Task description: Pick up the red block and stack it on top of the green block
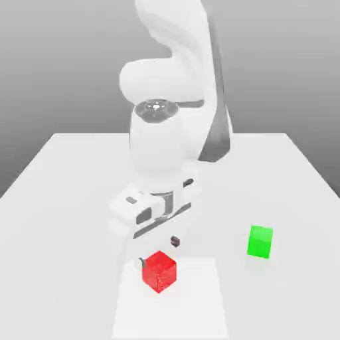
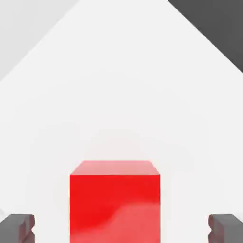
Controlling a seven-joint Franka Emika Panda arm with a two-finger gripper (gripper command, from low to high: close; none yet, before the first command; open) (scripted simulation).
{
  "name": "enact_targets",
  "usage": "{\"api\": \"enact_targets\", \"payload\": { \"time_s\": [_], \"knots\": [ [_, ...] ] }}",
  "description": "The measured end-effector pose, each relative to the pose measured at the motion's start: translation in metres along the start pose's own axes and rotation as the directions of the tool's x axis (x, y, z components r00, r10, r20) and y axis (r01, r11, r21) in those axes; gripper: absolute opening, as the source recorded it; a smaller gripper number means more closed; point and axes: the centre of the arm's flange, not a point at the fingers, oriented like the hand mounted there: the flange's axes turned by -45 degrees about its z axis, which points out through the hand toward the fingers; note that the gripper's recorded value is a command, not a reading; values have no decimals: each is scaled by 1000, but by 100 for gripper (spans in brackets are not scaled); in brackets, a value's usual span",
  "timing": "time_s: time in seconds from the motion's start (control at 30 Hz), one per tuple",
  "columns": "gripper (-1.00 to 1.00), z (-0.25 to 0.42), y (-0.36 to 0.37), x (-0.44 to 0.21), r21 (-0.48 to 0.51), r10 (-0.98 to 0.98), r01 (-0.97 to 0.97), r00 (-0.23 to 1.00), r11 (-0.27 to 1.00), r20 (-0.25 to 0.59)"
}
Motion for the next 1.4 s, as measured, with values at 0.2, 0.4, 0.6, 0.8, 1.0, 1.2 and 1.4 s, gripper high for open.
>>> {"api": "enact_targets", "payload": {
  "time_s": [0.2, 0.4, 0.6, 0.8, 1.0, 1.2, 1.4],
  "knots": [
    [-100, 23, -2, -2, 4, 2, -2, 1000, 1000, 2],
    [-100, 8, -1, -1, 2, 0, 0, 1000, 1000, 1],
    [-100, -38, -2, -2, 5, -6, 6, 1000, 1000, 2],
    [-100, -55, -72, 44, 12, -396, 396, 918, 918, -3],
    [-100, -67, -151, 72, 11, -742, 742, 671, 670, -7],
    [-100, -79, -232, 80, 6, -955, 955, 296, 296, -5],
    [-100, -42, -247, 82, 5, -975, 975, 221, 221, -9]
  ]
}}
